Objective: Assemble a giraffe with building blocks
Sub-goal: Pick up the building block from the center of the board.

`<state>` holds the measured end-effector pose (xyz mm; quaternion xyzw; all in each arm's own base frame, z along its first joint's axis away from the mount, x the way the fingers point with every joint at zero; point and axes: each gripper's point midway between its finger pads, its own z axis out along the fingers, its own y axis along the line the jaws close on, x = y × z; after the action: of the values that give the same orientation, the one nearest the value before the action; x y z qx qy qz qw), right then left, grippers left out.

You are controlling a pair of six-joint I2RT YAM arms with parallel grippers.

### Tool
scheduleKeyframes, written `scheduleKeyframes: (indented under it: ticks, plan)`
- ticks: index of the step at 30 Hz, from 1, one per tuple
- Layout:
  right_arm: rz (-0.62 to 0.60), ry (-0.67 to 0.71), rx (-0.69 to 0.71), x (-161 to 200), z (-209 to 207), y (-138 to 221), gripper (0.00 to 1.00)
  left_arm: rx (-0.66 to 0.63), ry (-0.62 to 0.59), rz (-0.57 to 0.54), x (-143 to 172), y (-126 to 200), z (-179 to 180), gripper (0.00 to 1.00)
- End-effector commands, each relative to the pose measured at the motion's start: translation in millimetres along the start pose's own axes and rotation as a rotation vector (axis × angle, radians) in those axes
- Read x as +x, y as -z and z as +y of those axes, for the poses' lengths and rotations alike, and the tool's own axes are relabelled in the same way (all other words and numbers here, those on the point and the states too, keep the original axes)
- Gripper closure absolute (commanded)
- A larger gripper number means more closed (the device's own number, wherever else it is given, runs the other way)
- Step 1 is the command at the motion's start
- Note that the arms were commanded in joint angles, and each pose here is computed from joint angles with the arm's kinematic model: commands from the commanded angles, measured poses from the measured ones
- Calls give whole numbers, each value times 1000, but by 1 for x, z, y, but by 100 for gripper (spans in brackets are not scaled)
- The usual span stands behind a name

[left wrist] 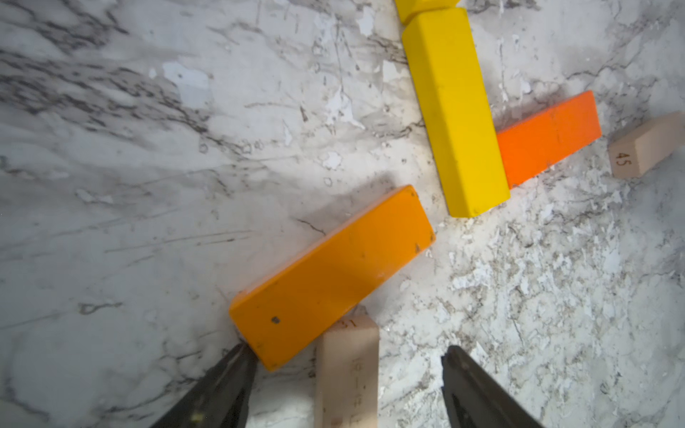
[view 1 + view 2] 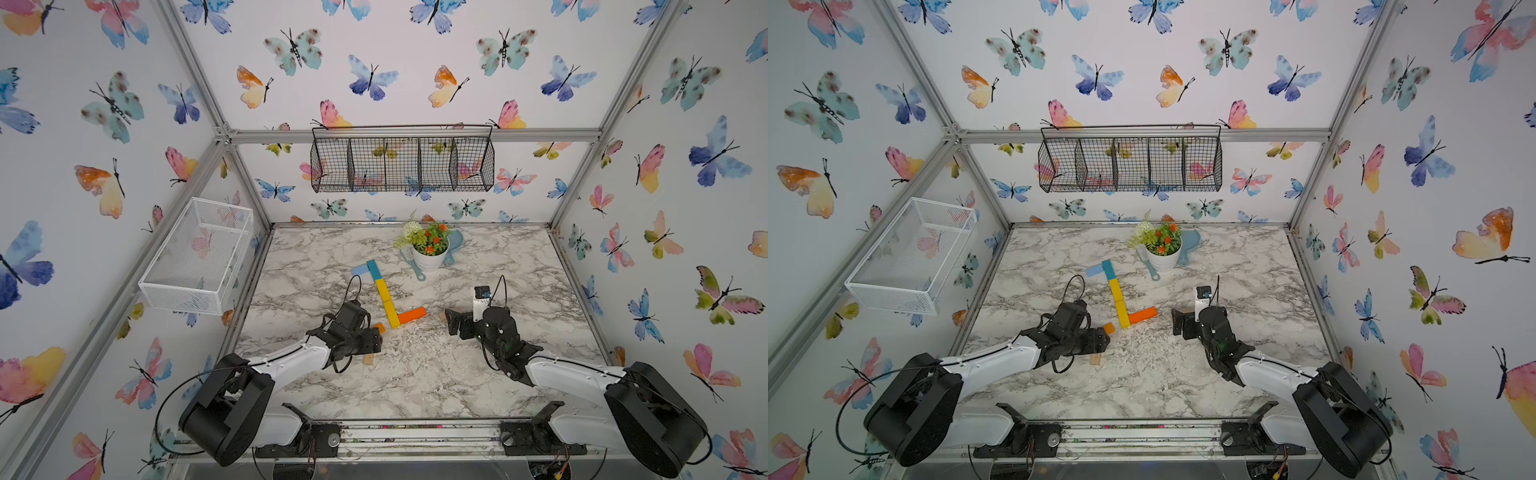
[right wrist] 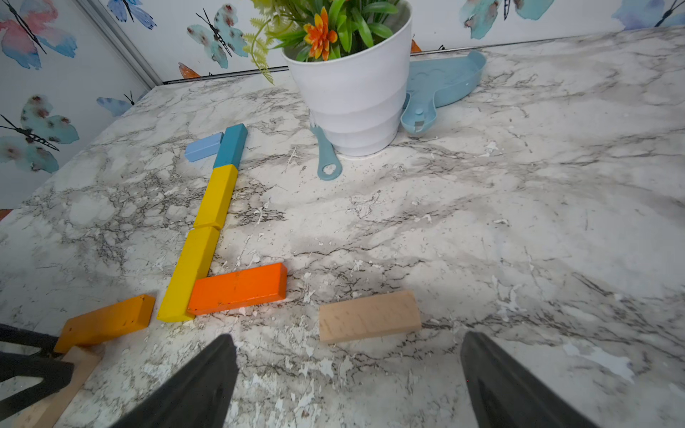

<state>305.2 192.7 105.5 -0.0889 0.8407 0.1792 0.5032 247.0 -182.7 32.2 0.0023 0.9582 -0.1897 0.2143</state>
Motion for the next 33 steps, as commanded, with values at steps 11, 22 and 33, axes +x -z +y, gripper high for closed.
scheduleKeyframes:
  ticks: [11,22,33]
  plan:
    - [-8,-5,-21,-7,8,-4,1,-387,-348,-170,-57,15,-23,30]
    - [-23,0,-18,-11,7,-4,1,-336,-464,-93,-69,-10,-27,33]
    - [8,6,-24,-8,10,-10,1,-251,-457,-26,-52,-27,-28,33]
